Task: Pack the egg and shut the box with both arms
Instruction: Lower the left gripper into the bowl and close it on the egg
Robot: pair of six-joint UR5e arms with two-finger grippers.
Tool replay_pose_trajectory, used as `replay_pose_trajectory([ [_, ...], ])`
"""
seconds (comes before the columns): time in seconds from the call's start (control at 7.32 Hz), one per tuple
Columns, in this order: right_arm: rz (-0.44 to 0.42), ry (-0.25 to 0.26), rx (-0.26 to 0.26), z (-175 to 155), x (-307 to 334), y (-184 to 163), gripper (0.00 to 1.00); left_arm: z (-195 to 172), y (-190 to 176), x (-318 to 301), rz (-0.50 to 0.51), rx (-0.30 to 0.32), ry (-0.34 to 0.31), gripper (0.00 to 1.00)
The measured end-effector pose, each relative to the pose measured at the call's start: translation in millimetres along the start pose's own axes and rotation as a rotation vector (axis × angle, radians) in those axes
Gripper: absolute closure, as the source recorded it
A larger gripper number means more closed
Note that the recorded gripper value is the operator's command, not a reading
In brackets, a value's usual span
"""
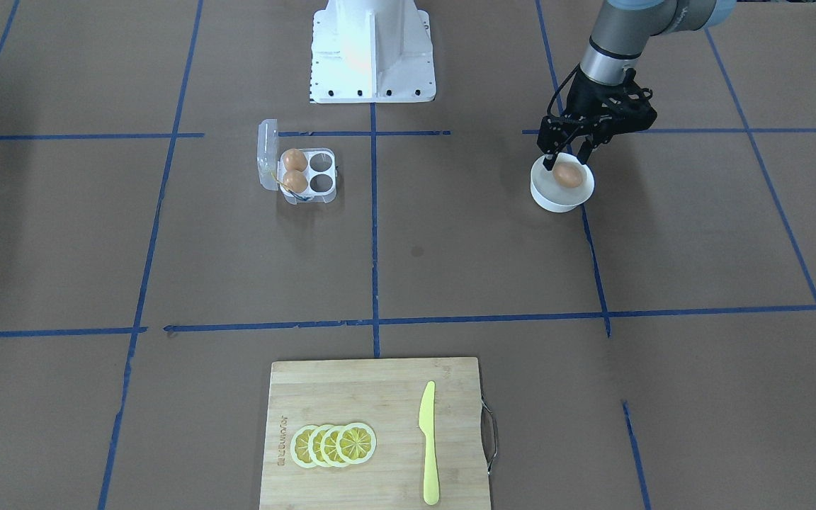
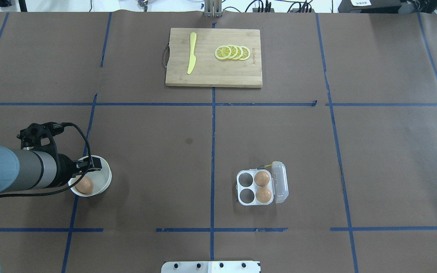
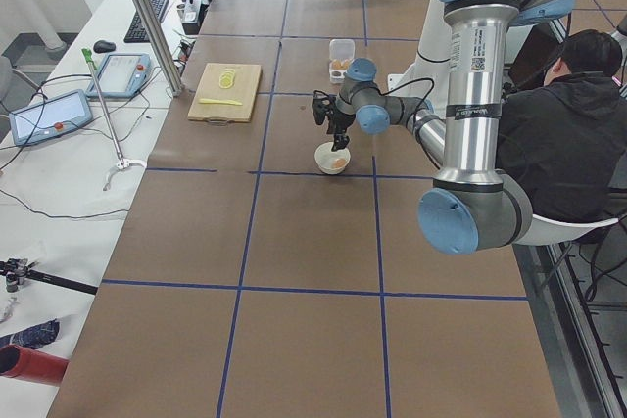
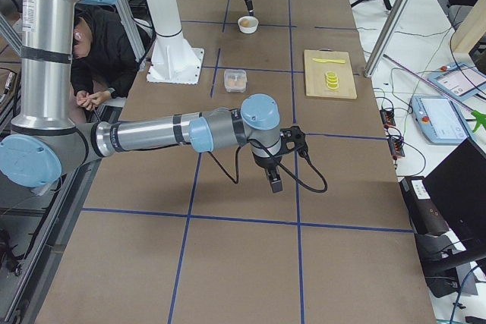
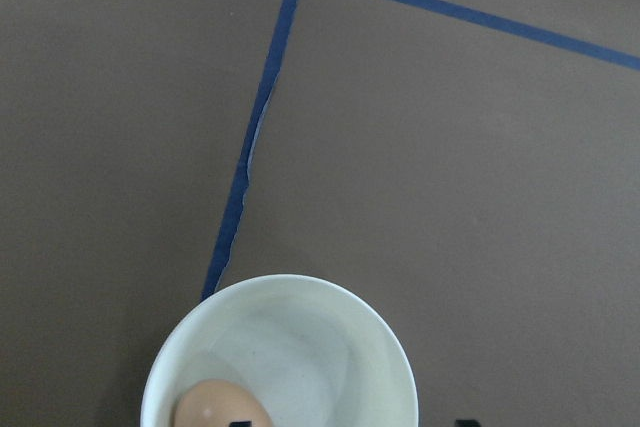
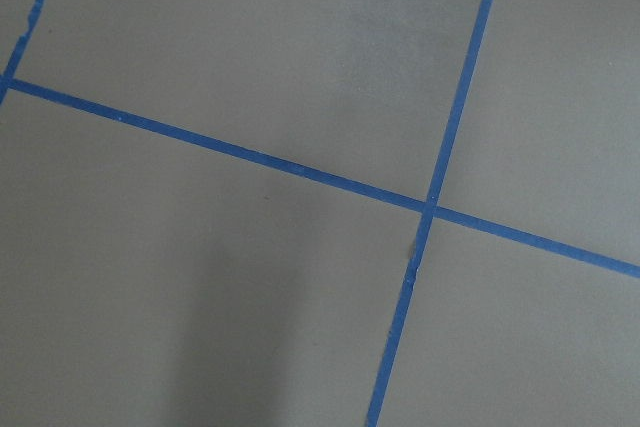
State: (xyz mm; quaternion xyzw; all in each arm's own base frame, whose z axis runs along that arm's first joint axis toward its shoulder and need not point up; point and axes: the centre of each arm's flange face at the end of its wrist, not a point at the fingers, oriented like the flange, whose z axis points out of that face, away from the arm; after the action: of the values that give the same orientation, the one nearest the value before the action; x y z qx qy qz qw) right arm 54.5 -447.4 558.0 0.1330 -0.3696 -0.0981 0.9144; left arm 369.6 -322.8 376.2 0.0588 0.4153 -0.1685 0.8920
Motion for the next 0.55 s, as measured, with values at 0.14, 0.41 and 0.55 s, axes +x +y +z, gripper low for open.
replay_pose_trajectory([
  [0.14,0.001,0.0,-0.001,0.4,0.3,0.4,0.0,8.5,4.0,-2.5,-0.008,0.006,-0.02,0.26],
  [0.41,0.003,0.0,-0.002,1.0,0.9,0.8,0.0,17.6,9.3,-6.2,-0.011,0.003,-0.052,0.26],
  [0.55,0.004,0.0,-0.003,1.4,1.3,1.0,0.0,21.8,11.6,-7.4,-0.008,0.0,-0.063,0.26],
])
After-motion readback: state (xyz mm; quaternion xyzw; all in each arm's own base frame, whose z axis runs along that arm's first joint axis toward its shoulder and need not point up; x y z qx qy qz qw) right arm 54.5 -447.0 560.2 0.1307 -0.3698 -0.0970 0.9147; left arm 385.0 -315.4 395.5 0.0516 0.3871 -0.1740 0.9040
